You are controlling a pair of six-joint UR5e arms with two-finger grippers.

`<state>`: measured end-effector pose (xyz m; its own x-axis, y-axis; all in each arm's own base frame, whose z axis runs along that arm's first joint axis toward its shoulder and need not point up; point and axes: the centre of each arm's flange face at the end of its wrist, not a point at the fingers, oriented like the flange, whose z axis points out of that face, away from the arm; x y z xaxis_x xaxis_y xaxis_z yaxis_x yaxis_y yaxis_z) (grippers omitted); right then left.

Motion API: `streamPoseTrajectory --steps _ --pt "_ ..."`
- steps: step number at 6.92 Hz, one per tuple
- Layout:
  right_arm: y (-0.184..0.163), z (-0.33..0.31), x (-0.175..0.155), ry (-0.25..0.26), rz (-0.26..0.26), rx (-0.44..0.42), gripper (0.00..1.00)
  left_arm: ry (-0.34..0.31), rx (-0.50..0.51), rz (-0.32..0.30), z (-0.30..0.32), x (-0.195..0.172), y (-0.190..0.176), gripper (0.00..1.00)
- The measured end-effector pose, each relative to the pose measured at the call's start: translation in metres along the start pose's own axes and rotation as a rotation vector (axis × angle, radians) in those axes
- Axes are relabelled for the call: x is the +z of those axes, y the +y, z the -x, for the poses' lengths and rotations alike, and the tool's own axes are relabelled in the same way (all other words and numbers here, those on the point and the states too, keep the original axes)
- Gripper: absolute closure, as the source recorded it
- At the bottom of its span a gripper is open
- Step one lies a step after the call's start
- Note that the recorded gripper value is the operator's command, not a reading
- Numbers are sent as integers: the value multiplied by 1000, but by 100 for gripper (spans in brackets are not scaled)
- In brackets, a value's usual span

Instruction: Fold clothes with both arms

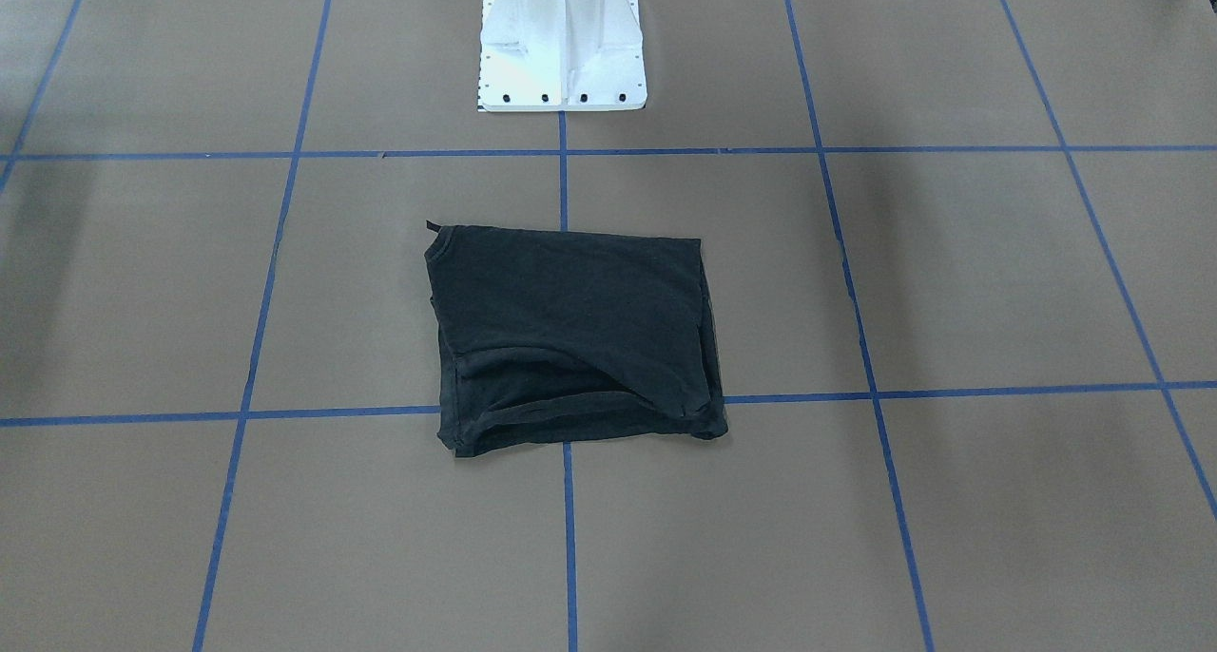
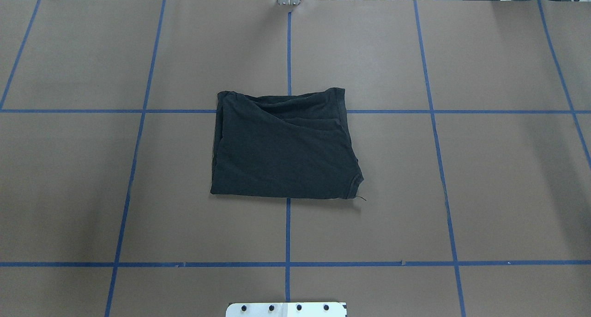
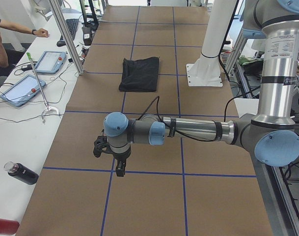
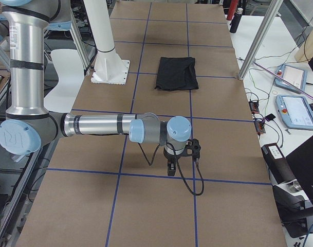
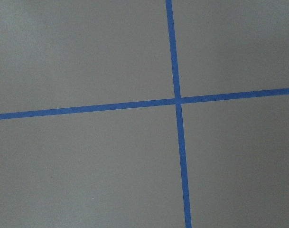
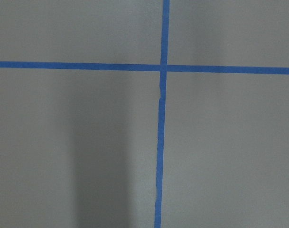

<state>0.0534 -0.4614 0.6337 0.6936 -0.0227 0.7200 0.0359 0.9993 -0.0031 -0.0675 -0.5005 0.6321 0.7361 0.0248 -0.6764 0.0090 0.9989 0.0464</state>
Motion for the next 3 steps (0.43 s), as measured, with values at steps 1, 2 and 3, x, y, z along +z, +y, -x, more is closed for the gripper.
streamPoseTrajectory --steps 1,2,3 --pt "0 0 0 0 -1 0 0 0 -15 0 0 0 0 1" --pt "0 0 -1 0 -2 0 0 0 -21 0 0 0 0 1" --pt "-1 0 -1 0 -2 0 0 0 -24 0 0 0 0 1"
